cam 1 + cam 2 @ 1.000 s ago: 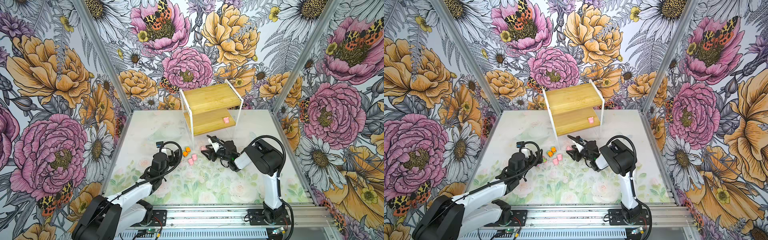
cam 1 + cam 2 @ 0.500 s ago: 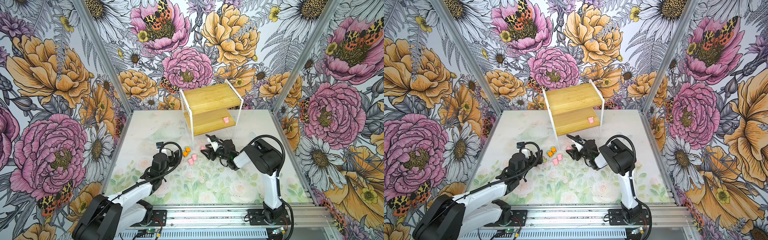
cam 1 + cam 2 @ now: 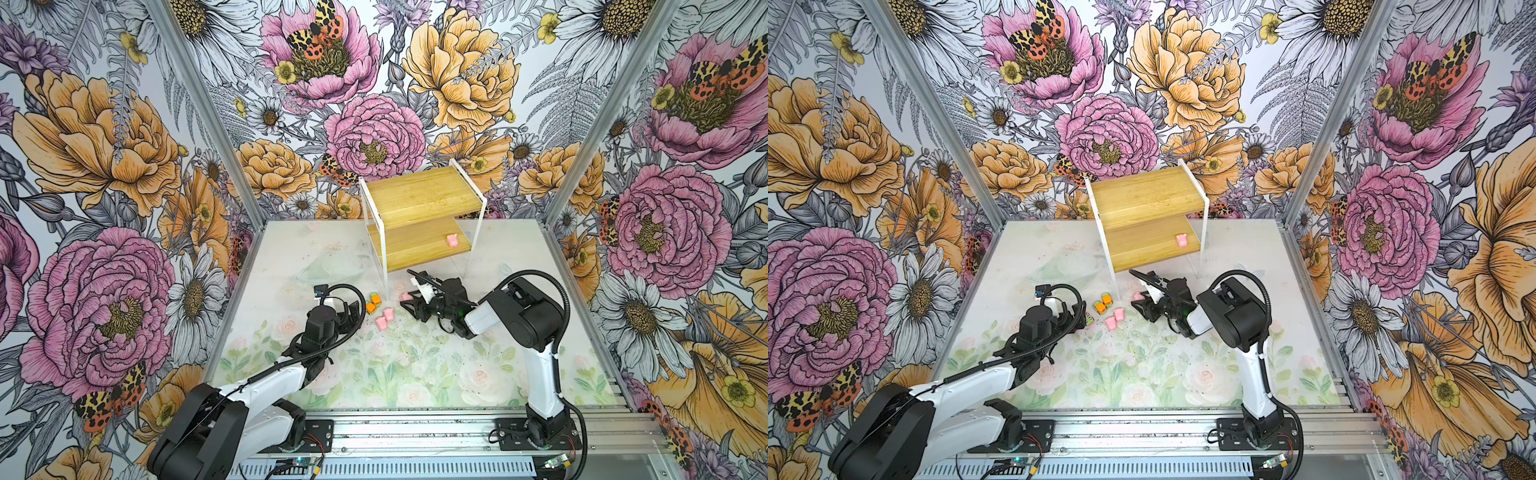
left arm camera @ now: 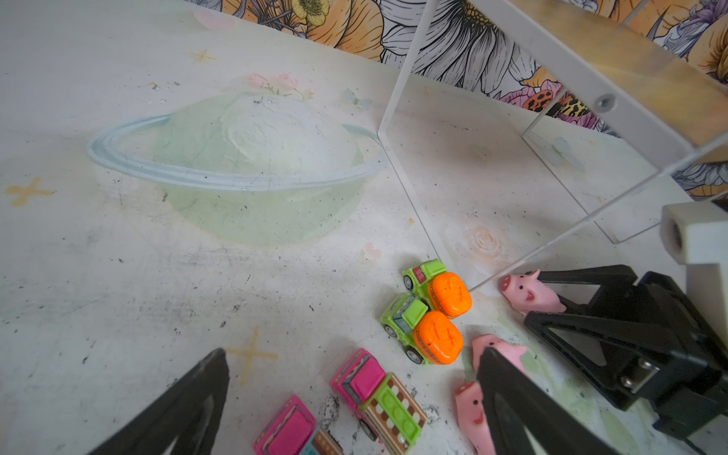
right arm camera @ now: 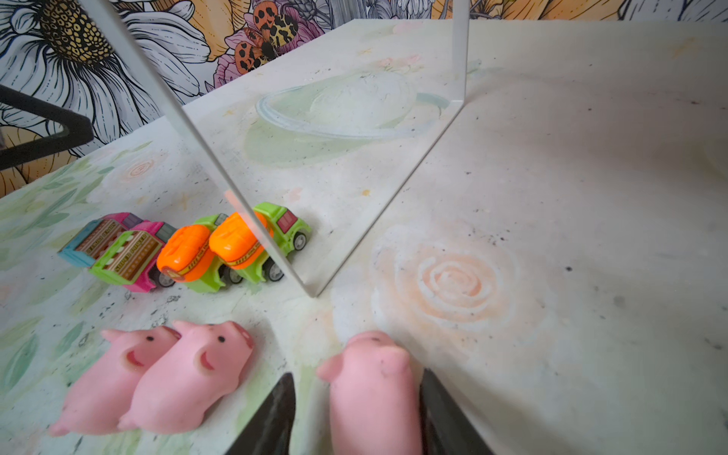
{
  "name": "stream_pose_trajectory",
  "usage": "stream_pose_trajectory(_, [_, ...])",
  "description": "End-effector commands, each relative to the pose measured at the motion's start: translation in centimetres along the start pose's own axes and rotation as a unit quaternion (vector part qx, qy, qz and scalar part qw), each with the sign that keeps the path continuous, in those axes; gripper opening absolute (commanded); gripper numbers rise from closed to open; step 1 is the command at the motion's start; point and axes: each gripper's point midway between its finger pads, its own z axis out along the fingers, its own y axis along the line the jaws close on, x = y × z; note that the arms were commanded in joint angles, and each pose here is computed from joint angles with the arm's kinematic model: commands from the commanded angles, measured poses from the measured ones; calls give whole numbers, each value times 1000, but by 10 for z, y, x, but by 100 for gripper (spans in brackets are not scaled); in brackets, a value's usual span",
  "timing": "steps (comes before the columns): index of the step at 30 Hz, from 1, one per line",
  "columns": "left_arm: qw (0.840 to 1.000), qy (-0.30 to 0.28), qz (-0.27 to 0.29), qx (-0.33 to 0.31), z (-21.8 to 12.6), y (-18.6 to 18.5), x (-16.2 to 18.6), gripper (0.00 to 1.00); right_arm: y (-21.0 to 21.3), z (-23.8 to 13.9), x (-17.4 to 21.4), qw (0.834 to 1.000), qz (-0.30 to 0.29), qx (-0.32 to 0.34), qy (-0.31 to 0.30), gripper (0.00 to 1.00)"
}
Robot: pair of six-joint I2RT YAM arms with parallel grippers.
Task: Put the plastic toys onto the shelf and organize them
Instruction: 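Lower the right gripper onto another pink pig and grasp it, then carry the pink pig onto the lower shelf beside the first pig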
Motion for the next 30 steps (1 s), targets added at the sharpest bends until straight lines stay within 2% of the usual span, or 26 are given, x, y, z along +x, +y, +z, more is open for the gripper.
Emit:
stream_pose_trajectory(1, [1000, -15, -9, 17, -2, -10, -10, 99, 4, 4, 12, 1000, 1, -7, 15, 48])
stream_pose_trajectory(13, [1000, -13, -8, 17, -1, -12, -10, 99, 7, -3, 5, 1000, -1, -3, 6, 30])
stream_pose_trajectory(20, [1000, -13, -11, 18, -1, -12, -10, 99, 12, -14, -9, 1000, -3, 0, -10, 26])
stream_pose_trajectory(25, [1000, -13, -12, 18, 1, -14, -11, 99, 17, -38, -47, 998, 7, 9, -70, 26])
stream_pose_trajectory(30, [1000, -8, -8, 24, 3, -18, -10, 99, 11, -73, -96, 989, 14, 45, -137, 27])
